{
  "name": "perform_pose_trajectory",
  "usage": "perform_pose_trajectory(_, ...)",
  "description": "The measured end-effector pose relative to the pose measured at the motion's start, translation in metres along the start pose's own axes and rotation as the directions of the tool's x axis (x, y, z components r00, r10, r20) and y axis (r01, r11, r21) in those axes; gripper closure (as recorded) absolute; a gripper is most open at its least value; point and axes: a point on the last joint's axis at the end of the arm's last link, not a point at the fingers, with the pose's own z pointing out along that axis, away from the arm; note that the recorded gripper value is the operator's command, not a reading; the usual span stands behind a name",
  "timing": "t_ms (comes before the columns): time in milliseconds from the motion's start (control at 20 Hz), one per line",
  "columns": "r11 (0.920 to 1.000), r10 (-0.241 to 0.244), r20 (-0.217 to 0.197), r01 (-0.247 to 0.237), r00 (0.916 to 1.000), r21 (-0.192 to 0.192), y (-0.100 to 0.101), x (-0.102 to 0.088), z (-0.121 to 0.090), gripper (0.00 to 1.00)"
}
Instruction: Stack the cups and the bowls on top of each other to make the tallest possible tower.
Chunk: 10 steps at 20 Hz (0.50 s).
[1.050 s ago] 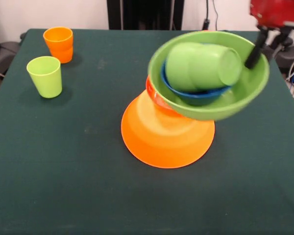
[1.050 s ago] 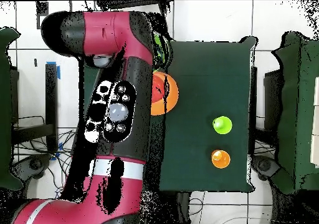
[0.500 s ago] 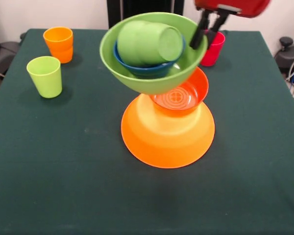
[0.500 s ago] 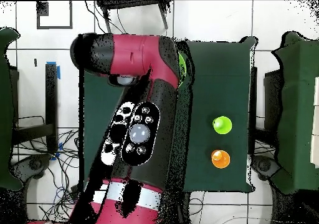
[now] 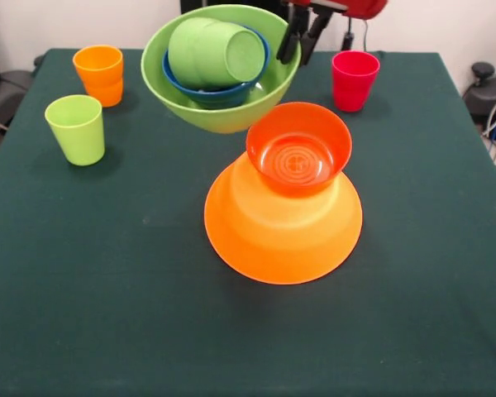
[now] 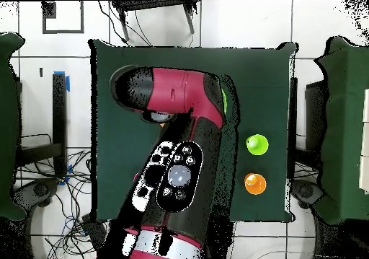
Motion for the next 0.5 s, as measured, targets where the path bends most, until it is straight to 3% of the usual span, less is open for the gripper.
perform_pose_trajectory(500,0.9997,0.006,-0.057,-0.007,0.9984,-0.022,0.003,0.027,0.013,1.0)
